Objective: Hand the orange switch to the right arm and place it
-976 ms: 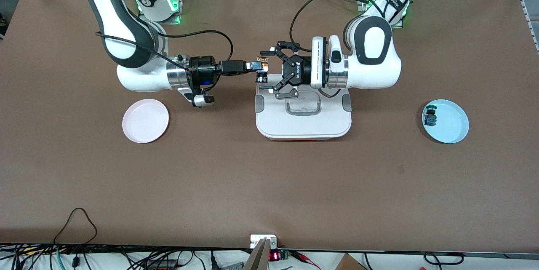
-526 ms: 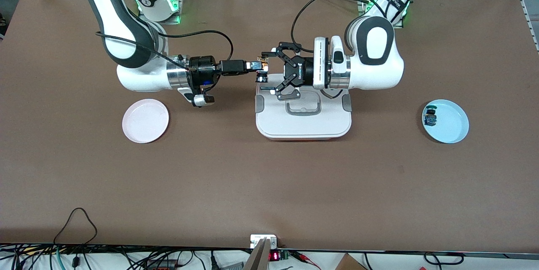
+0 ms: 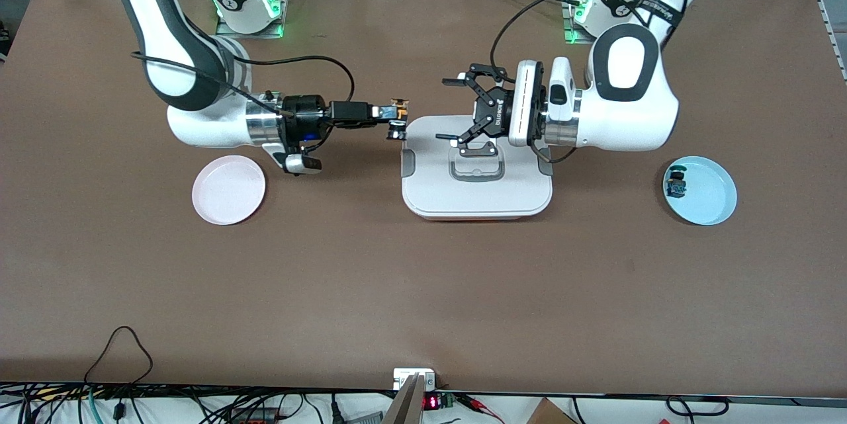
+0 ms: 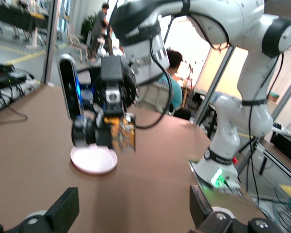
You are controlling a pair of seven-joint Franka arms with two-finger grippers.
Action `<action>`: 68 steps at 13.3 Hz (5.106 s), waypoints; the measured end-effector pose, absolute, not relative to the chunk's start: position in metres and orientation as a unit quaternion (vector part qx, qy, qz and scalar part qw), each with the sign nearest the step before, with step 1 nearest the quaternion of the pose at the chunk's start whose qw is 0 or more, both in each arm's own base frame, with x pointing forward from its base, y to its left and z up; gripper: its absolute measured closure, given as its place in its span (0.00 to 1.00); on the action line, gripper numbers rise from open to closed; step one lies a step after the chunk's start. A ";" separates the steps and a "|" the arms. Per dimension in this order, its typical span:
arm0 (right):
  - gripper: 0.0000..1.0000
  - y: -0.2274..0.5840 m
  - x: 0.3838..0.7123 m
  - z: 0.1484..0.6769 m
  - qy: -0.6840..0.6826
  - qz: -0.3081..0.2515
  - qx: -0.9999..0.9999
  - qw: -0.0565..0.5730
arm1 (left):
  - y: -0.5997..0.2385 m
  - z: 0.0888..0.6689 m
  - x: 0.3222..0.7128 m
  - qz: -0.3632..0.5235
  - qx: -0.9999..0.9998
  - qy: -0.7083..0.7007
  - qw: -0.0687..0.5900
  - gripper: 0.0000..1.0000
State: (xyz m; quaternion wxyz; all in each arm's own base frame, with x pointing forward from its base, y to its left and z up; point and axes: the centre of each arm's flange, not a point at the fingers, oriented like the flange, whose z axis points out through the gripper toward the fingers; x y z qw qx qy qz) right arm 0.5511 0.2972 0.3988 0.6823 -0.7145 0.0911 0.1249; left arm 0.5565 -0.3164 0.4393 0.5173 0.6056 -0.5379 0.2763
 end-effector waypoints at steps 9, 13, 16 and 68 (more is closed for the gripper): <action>0.60 0.192 0.565 0.365 -0.072 0.096 -0.871 0.476 | -0.271 0.472 0.526 -0.093 0.789 -0.518 0.316 0.00; 0.60 0.136 0.565 0.349 -0.187 0.090 -0.905 0.373 | -0.238 0.516 0.522 -0.205 0.866 -0.421 0.177 0.00; 0.60 0.109 0.563 0.340 -0.295 0.102 -0.909 0.278 | -0.203 0.533 0.530 -0.227 0.907 -0.352 0.051 0.00; 0.00 0.044 0.618 0.492 -0.536 0.002 -0.844 0.010 | -0.041 0.595 0.545 -0.017 0.999 -0.037 -0.026 0.00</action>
